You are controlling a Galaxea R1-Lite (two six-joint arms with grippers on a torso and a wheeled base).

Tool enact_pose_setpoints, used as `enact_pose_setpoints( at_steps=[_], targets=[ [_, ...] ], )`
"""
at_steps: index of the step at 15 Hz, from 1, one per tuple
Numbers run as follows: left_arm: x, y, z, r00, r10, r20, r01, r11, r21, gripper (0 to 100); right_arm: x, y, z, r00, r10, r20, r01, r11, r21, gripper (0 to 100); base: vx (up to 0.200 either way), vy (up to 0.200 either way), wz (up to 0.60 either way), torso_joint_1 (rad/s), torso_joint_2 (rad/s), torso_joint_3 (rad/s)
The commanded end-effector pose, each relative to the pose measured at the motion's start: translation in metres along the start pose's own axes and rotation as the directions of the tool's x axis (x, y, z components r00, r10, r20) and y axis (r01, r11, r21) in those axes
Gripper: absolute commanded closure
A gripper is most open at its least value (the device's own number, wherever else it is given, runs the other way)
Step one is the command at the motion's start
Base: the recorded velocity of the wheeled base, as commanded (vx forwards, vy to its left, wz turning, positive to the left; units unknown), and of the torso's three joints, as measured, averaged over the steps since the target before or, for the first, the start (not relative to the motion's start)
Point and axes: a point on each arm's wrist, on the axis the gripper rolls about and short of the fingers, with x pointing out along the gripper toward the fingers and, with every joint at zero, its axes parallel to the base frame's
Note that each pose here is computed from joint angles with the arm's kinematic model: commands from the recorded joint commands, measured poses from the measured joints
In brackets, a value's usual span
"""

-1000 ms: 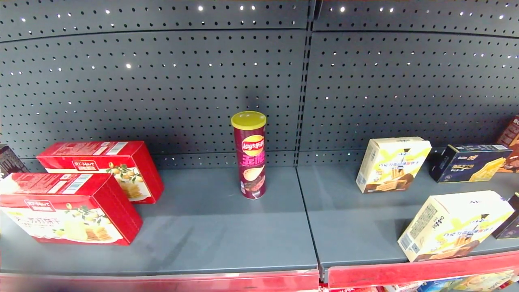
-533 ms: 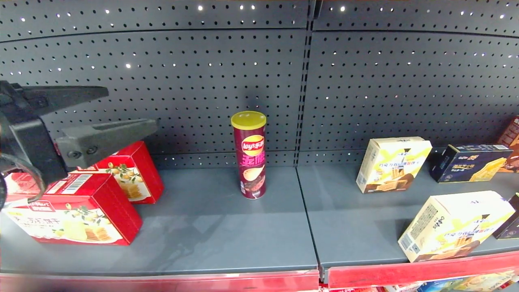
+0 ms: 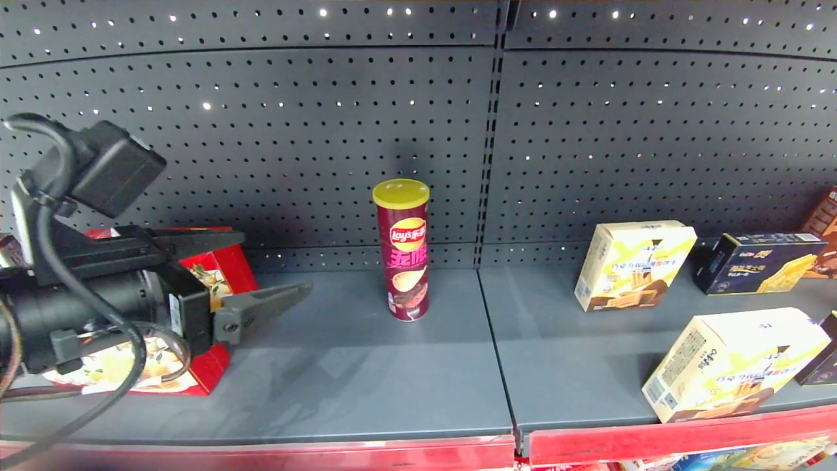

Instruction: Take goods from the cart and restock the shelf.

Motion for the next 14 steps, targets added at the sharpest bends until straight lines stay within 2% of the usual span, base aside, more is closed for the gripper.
enact_pose_setpoints(
  at_steps=[1,2,5,10,14],
  targets=[
    [0.033,0.002,-0.011,0.998,-0.017,-0.058,0.017,1.0,-0.01,0,0.003,0.002,0.0,1.0,0.007,-0.008,-0.007,1.0,-0.005,100,0.0,0.0,0.0,0.0,0.0,0.0],
    [0.041,0.003,-0.013,0.998,-0.019,-0.067,0.018,1.0,-0.011,0,0.003,0.001,0.0,1.0,0.007,-0.008,-0.007,1.0,-0.005,100,0.0,0.0,0.0,0.0,0.0,0.0],
    [0.069,0.003,-0.028,0.989,-0.041,-0.144,0.038,0.999,-0.024,0,0.005,0.002,0.002,1.0,0.007,-0.015,-0.007,1.0,-0.01,100,0.0,0.0,0.0,0.0,0.0,0.0],
    [0.118,0.008,-0.024,0.984,-0.049,-0.169,0.044,0.998,-0.034,0,0.015,0.006,0.008,1.0,0.009,-0.022,-0.009,1.0,-0.015,100,0.0,0.0,0.0,0.0,0.0,0.0],
    [0.148,0.008,-0.021,0.984,-0.042,-0.174,0.038,0.999,-0.028,0,0.019,0.008,0.009,0.999,0.008,-0.036,-0.009,1.0,-0.022,100,0.0,0.0,0.0,0.0,0.0,0.0]
  ],
)
